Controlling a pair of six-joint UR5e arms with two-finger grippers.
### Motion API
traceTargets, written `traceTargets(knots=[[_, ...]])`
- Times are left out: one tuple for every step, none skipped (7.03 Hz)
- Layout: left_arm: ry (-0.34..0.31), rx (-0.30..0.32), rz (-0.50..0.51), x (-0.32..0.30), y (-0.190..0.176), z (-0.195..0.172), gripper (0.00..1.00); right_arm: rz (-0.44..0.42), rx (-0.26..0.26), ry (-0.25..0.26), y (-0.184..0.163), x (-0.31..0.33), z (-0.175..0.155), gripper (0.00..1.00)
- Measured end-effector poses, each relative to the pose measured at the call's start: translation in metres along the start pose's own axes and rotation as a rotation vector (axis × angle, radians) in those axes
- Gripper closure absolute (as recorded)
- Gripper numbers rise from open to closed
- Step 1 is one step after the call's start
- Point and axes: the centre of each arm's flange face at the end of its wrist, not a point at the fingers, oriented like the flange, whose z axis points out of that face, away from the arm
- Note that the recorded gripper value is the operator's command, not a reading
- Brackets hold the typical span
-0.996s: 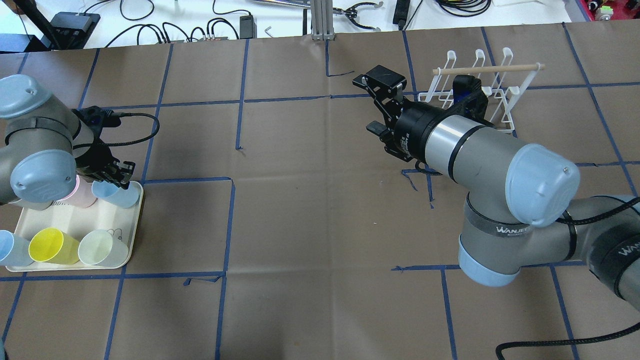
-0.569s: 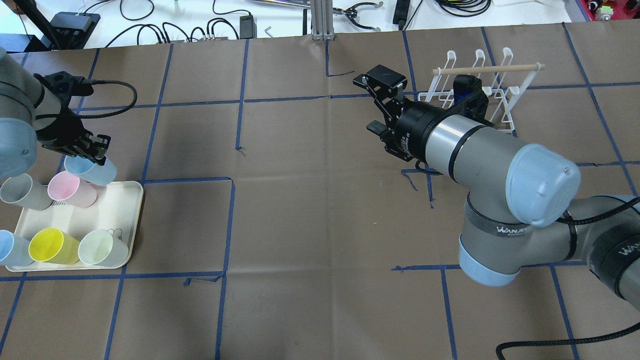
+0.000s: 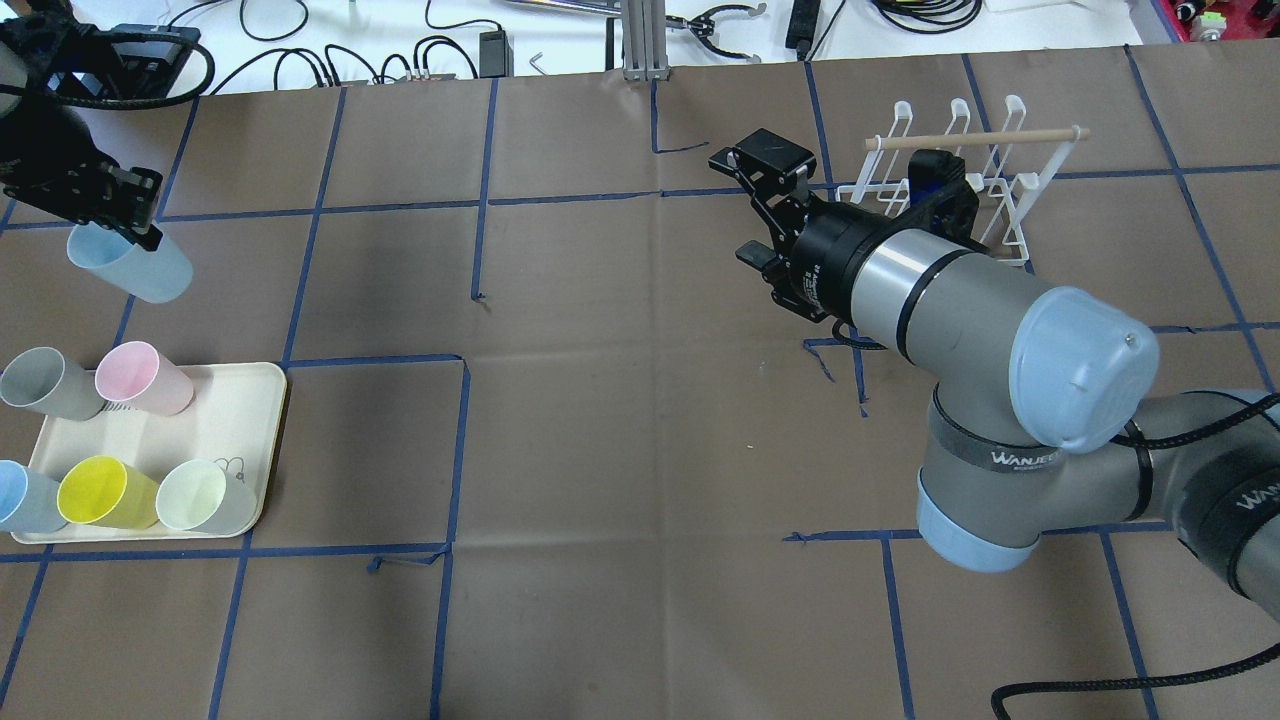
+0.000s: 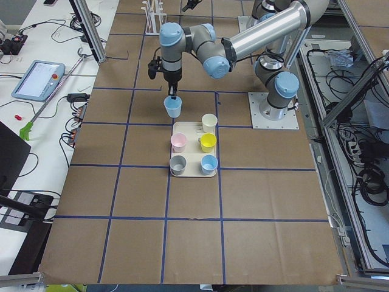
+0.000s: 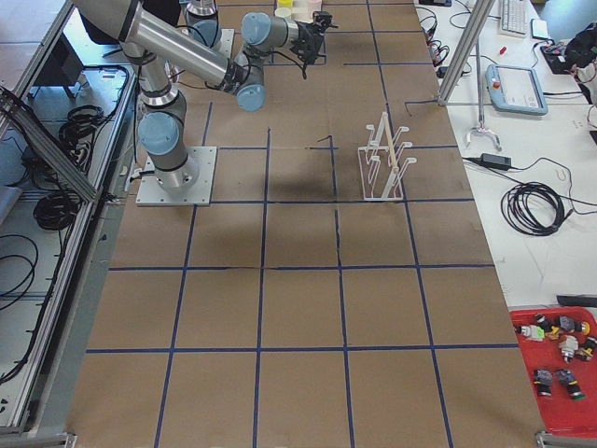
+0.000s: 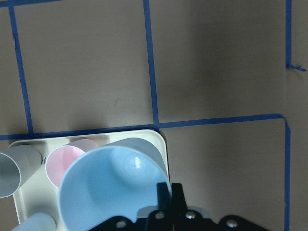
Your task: Transfer IKEA cup to right arm and place on rack
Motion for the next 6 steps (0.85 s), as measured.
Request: traceTargets(knots=[[0.047, 0.048, 0.015, 0.006, -0.017, 0.005, 0.98, -0.002, 0.001, 0.001, 0.000, 0.000, 0.000, 0.00], [0.100, 0.126, 0.043, 0.020, -0.033, 0.006, 0.98, -0.003, 0.001, 0.003, 0.000, 0.001, 0.000, 0.00], [0.159, 0.211, 0.080, 0.041, -0.045, 0.002, 0.98, -0.001, 0.002, 0.005, 0.000, 0.001, 0.001, 0.00], [0.235, 0.313, 0.123, 0.065, -0.054, -0.006, 0.99, 0.006, 0.002, 0.008, -0.001, 0.002, 0.002, 0.00], [0.324, 0.414, 0.177, 0.088, -0.057, -0.016, 1.00, 0.033, 0.002, 0.015, -0.001, 0.005, 0.004, 0.00], [0.409, 0.508, 0.248, 0.112, -0.056, -0.028, 1.00, 0.107, -0.001, 0.025, -0.001, 0.009, 0.008, 0.00]])
